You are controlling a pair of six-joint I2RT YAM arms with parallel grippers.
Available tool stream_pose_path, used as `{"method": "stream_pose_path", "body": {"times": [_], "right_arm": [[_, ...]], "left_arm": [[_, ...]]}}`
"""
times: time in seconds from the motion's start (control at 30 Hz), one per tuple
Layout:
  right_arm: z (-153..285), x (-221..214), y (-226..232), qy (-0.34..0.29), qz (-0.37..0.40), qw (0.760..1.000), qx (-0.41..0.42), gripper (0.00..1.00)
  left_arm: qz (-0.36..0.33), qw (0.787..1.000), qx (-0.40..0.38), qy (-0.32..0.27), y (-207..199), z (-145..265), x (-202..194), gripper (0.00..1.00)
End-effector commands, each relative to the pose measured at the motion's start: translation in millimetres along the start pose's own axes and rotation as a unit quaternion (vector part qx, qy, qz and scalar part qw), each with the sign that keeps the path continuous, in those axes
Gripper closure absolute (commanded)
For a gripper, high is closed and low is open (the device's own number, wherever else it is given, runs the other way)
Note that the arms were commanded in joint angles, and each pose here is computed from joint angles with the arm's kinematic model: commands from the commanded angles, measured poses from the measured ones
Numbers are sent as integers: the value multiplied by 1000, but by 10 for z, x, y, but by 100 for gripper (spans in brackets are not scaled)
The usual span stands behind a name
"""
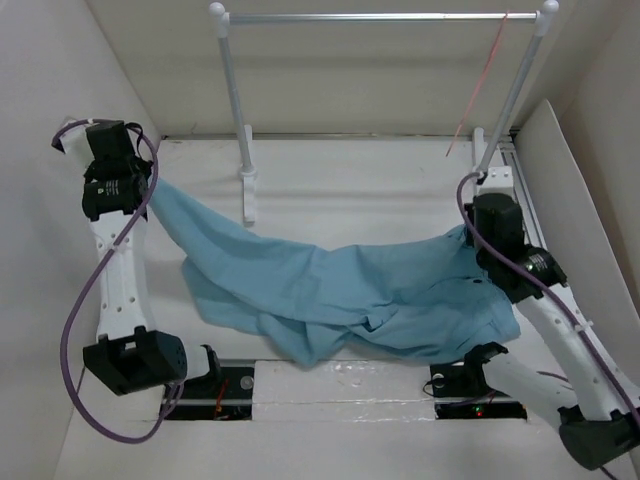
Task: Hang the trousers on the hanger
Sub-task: Flatten out the trousers at the center of the board.
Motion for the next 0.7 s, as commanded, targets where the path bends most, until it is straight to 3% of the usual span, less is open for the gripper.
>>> {"method": "stream_pose_path", "body": {"times": [0.0, 0.03, 0.1, 0.17, 0.23, 0.3, 0.37, 0.43, 0.57, 0.6, 0.63, 0.67], "right_arm": [[-395, 667, -122, -94, -59, 993, 30, 100], [-631, 581, -454, -68, -84, 994, -5, 100], [-976, 474, -543, -36, -103, 994, 12, 100], [-1112, 498, -729, -54, -120, 991, -9, 100], [-1441, 491, -742, -55, -132, 990, -1, 100], [-1865, 319, -735, -4, -143, 990, 17, 100], [-2105, 278, -614, 9, -170, 984, 50, 100], [-2329, 266, -549, 16, -171, 984, 57, 100], [-2493, 467, -588, 7, -172, 984, 41, 97], [-2501, 522, -590, 2, -172, 984, 43, 78], [-2510, 549, -594, 2, -172, 984, 43, 59], [-2467, 609, -585, 5, -173, 984, 49, 26]], "left_arm": [[56, 995, -44, -72, -212, 274, 489, 100], [54, 995, -52, -72, -238, 252, 473, 100], [57, 995, -49, -70, -214, 146, 468, 100], [34, 996, -53, -71, -280, 10, 478, 100], [16, 997, -36, -63, -338, -281, 452, 100], [8, 998, -36, -55, -449, -516, 441, 100], [-5, 999, -32, -21, -532, -964, 190, 100], [-17, 999, -34, 24, -623, -1372, -99, 100], [-52, 997, -22, 60, -766, -1691, -310, 100], [-64, 996, -29, 56, -858, -1698, -301, 100], [-72, 994, -42, 71, -895, -1765, -398, 93], [-76, 993, -54, 77, -942, -1787, -426, 85]]}}
Point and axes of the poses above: each gripper's point midway between its finger pads, its own z axis back along the fingers, its own y axis along the line the jaws close on, x = y × z, the point moved 1 cm from there along z, back along the fingers, and after that the axes turned 5 degrees about -z, right-handed, at the moved point
